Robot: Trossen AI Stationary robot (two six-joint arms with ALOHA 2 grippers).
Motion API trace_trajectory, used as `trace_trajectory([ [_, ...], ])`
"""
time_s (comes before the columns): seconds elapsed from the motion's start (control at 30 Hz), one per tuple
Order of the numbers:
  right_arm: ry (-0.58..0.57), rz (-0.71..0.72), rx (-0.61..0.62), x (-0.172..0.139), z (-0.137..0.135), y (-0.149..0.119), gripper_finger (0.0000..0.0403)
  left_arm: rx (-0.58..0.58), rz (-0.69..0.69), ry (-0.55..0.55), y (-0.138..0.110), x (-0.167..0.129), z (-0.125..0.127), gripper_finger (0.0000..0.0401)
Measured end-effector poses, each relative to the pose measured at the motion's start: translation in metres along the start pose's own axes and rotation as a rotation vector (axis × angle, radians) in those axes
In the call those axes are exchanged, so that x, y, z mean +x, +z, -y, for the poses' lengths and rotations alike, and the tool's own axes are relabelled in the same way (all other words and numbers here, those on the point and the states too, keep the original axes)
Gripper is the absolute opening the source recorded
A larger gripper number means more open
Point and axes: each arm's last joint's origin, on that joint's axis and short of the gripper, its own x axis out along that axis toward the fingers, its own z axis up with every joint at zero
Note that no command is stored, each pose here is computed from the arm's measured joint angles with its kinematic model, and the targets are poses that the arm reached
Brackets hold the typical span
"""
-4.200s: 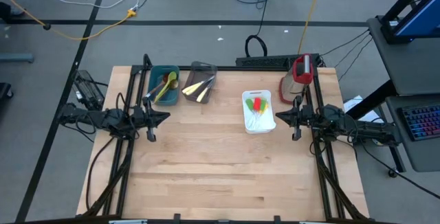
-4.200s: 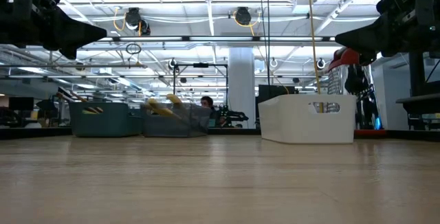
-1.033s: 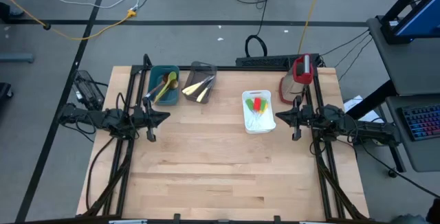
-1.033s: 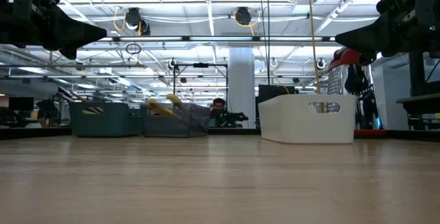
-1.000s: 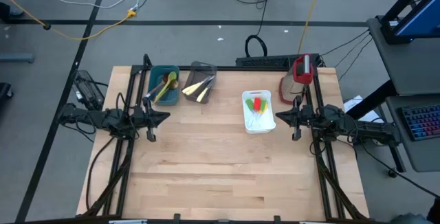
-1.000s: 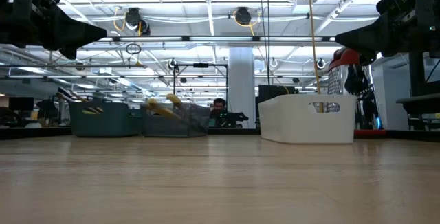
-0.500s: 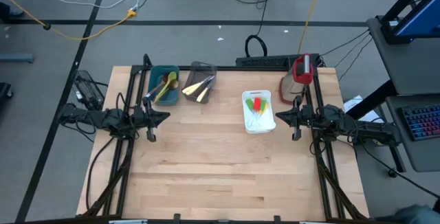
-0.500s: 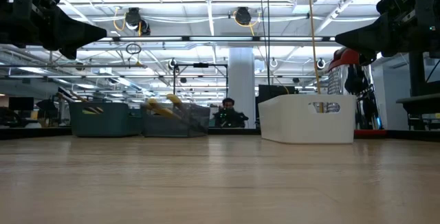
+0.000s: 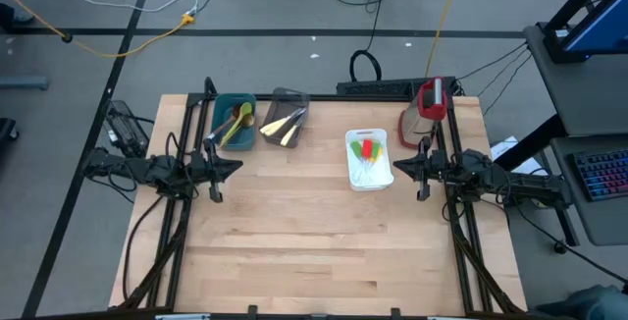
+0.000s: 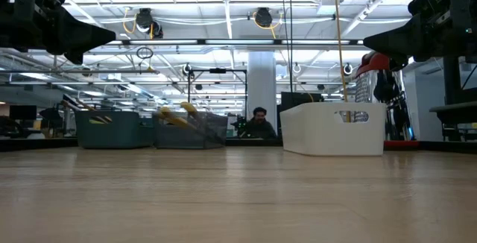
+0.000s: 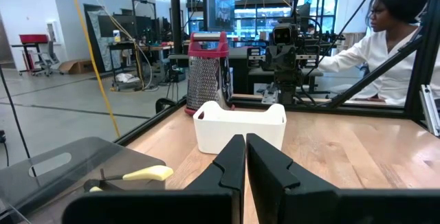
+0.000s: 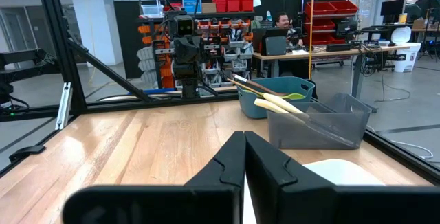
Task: Pick & Place Kitchen Items
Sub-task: Return to Home Position
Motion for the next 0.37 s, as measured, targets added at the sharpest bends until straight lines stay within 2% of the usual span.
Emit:
trace_trajectory([
  [0.37,0.001,0.0,0.0,0.0,0.0,0.0,0.0002,0.0,0.0,0.0,0.0001,0.0,0.0,0.0021],
])
